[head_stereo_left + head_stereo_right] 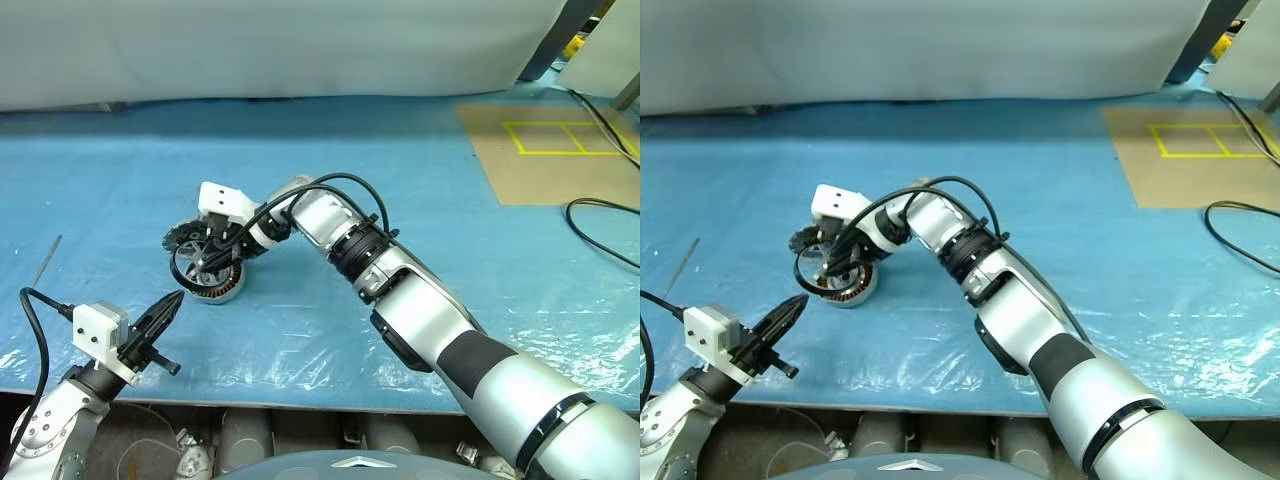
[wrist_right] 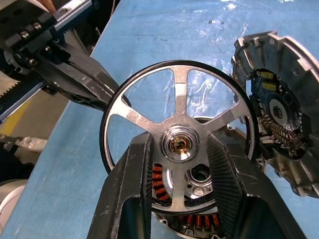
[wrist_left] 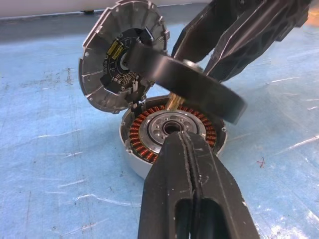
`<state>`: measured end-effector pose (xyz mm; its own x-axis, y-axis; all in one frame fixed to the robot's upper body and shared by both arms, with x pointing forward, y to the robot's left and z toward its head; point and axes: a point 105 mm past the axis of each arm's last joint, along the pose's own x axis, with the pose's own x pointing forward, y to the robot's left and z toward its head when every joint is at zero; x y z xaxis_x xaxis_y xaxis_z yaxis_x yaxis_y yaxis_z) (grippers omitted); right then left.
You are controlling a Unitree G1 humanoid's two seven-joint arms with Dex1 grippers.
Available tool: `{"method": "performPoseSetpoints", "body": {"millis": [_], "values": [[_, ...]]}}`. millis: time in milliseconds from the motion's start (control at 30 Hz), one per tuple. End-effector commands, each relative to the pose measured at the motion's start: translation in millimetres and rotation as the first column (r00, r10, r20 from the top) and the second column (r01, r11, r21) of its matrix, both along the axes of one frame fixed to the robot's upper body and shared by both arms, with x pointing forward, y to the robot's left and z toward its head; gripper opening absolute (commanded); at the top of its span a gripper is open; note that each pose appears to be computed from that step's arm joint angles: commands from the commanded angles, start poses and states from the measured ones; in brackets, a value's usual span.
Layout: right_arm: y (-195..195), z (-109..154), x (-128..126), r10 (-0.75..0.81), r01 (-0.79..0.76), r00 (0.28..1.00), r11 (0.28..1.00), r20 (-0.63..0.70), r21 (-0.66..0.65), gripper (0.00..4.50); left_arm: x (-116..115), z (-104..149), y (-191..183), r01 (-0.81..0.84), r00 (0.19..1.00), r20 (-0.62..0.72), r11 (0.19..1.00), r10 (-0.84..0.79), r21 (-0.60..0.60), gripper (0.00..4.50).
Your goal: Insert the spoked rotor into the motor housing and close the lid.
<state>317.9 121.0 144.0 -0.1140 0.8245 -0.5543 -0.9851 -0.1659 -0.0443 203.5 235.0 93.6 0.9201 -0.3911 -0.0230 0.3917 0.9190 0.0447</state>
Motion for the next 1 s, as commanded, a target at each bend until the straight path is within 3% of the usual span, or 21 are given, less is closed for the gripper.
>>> {"method": "performPoseSetpoints", "body": {"millis": [33, 500, 667, 800, 900, 1000], "values": [[7.8, 1.1, -3.2, 0.022, -0.023, 0.999, 1.0, 0.034, 0.015, 1.27, -2.1, 12.6, 3.2, -0.012, 0.999, 0.052, 1.0, 0.011, 0.024, 0.0], [2.2, -18.7, 1.8, 0.005, -0.003, 0.998, 0.999, 0.06, -0.039, 1.27, 1.1, 12.9, 5.9, -0.003, 0.998, 0.056, 0.999, 0.001, 0.035, 0.0], [2.2, -23.3, 3.9, -0.003, 0.006, 0.997, 0.999, 0.082, -0.039, 2.87, 1.1, 13.1, 6.5, -0.005, 0.998, 0.058, 0.999, 0.003, 0.037, 0.0], [8.7, -5.0, 1.3, -0.002, 0.0, 0.999, 0.998, 0.034, 0.056, 4.19, 1.0, 14.9, 9.5, -0.015, 0.998, 0.065, 0.999, 0.013, 0.034, 0.0], [5.8, 15.3, 3.6, -0.006, 0.008, 1.0, 0.99, -0.018, 0.138, 4.19, 2.0, 18.3, 11.8, -0.023, 0.997, 0.078, 0.999, 0.021, 0.025, 0.0], [1.7, 23.7, 6.4, -0.022, 0.03, 0.999, 0.983, -0.043, 0.181, 3.51, 4.2, 20.7, 13.0, -0.026, 0.996, 0.091, 1.0, 0.025, 0.014, 0.0]]}}
